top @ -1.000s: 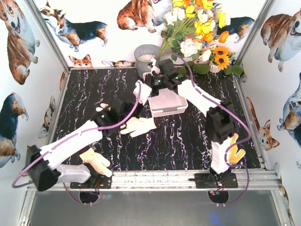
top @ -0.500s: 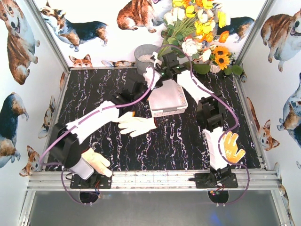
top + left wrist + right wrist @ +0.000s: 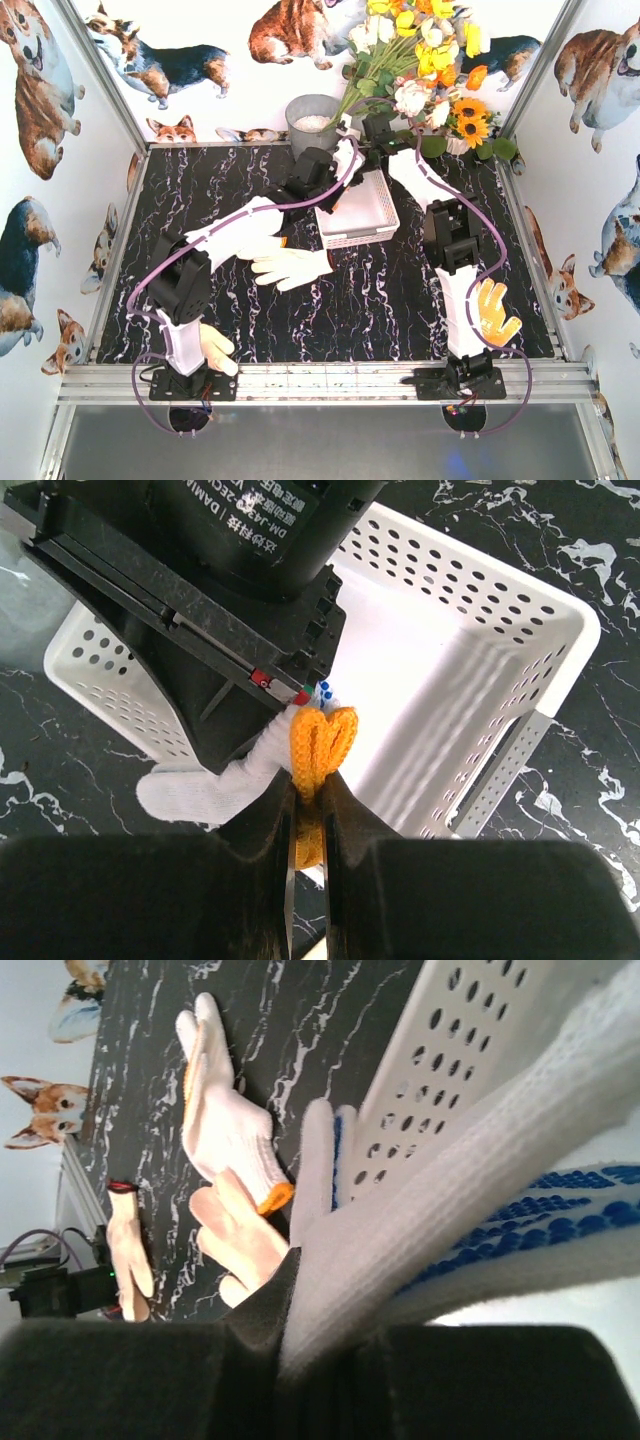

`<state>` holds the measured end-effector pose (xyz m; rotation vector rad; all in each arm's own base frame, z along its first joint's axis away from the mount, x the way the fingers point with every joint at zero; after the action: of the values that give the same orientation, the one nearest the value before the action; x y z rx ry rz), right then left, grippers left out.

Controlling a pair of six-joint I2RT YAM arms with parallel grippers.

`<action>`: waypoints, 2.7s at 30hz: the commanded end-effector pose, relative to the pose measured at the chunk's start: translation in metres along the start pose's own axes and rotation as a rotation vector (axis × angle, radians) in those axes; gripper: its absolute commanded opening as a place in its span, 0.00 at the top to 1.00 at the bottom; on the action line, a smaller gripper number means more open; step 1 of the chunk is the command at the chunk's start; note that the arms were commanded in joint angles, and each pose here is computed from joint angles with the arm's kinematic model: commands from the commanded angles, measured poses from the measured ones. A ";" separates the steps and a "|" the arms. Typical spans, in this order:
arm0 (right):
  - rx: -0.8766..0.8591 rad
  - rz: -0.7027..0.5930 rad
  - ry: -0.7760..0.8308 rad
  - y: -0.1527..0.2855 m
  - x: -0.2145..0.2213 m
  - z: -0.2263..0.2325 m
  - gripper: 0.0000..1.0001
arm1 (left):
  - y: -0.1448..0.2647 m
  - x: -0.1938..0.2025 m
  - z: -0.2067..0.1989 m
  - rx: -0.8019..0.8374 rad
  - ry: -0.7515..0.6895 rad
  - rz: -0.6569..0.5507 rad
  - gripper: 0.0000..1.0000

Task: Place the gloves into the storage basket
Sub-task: Place the glove in the bin.

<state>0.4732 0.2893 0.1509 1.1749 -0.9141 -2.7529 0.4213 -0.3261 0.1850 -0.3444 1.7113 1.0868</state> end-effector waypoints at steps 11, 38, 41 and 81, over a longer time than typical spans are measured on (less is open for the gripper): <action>0.247 0.043 0.125 -0.008 0.038 -0.058 1.00 | -0.038 0.003 -0.003 0.062 -0.062 0.017 1.00; 0.437 -0.009 0.073 -0.008 0.049 -0.093 1.00 | 0.009 -0.023 -0.015 0.114 0.024 -0.074 0.21; 0.433 -0.011 0.071 -0.012 0.048 -0.096 1.00 | 0.032 -0.028 -0.003 0.071 0.069 -0.106 0.15; 0.728 -0.046 0.210 0.071 0.004 -0.081 0.47 | 0.183 0.011 0.094 -0.194 0.339 -0.197 0.02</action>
<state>0.5001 0.1911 0.1014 1.3711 -1.9196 -2.3064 0.3577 -0.1639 0.2624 -0.8102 1.7937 1.0745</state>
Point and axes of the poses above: each gripper's point midway between its finger pads, its own y axis back along the fingers, its own z axis along the line the jaws close on, x = y × z, the point moved 1 cm from there along y, back along the fingers, and after that the axes turned 13 degrees about y, right-handed, at the moved point
